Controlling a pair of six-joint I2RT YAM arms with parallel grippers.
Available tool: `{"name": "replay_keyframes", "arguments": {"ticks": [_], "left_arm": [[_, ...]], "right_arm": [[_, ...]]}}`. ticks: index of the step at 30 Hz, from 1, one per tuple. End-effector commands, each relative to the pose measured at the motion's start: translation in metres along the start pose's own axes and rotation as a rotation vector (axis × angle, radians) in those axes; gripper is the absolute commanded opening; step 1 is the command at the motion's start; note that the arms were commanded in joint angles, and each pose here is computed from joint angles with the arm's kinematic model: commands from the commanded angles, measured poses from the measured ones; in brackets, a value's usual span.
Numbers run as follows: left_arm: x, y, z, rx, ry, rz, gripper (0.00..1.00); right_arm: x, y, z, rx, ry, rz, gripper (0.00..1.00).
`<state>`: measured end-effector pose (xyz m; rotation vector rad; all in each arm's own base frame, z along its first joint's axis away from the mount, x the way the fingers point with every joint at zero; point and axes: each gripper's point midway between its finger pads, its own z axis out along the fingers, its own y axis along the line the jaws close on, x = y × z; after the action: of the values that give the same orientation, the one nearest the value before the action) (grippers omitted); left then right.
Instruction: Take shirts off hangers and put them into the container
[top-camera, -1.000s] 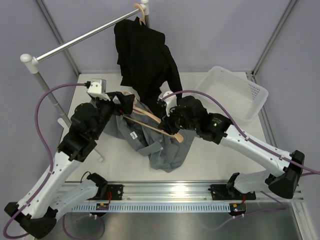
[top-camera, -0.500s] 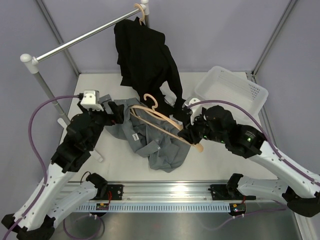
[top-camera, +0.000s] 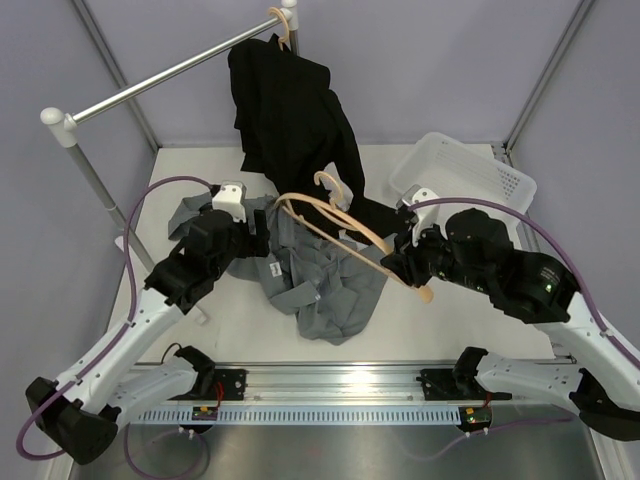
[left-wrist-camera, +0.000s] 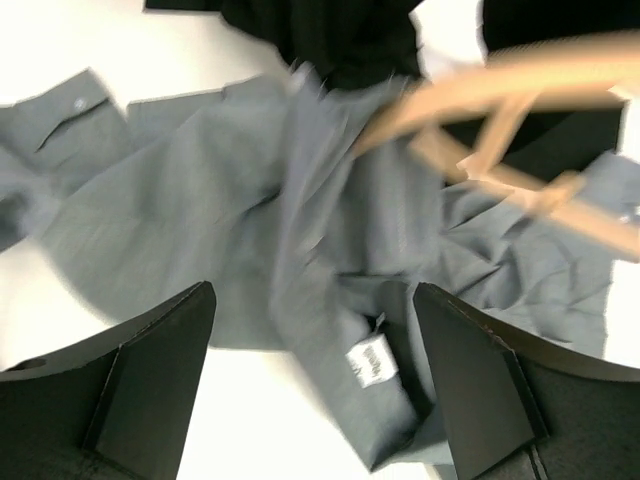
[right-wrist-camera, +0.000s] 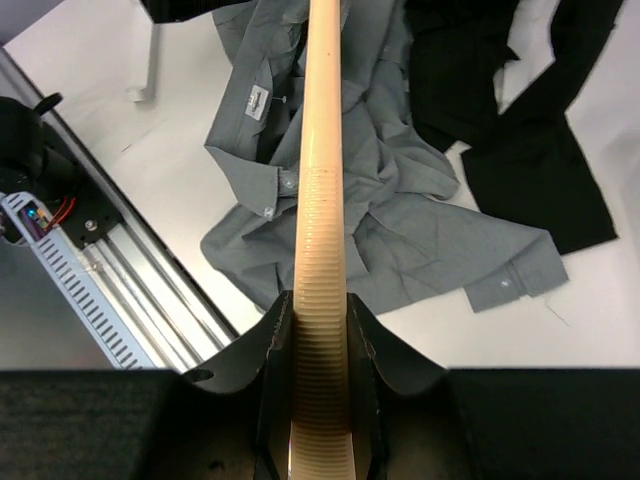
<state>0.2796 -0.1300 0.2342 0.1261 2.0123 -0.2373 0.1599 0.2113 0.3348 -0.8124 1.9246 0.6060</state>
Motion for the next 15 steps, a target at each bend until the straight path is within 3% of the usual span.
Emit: {"name": "replay_keyframes", "arguments": {"ticks": [1, 7, 11, 15], "left_arm": [[-0.005, 0.02, -0.004, -0.106, -0.02, -0.008, 0.85], [0.002, 0.041, -0.011, -0.209, -0.017, -0.007, 0.86], [0.002, 0.036, -0.016, -0.169, -0.024, -0.019, 0.89], [0.004, 0.045, -0.032, -0.178, -0.078, -0.045, 0.94]], "right_arm": [[-0.033, -0.021, -0.022, 0.12, -0.083, -0.009, 0.0], [-0.074, -0.006, -0.027, 0.049, -0.171, -0.029, 0.0], [-0.106, -0.002, -0.02, 0.032, -0.242, -0.119, 0.0], [-0.147, 0.001, 0.026, 0.039, -0.247, -0.188, 0.0]]}}
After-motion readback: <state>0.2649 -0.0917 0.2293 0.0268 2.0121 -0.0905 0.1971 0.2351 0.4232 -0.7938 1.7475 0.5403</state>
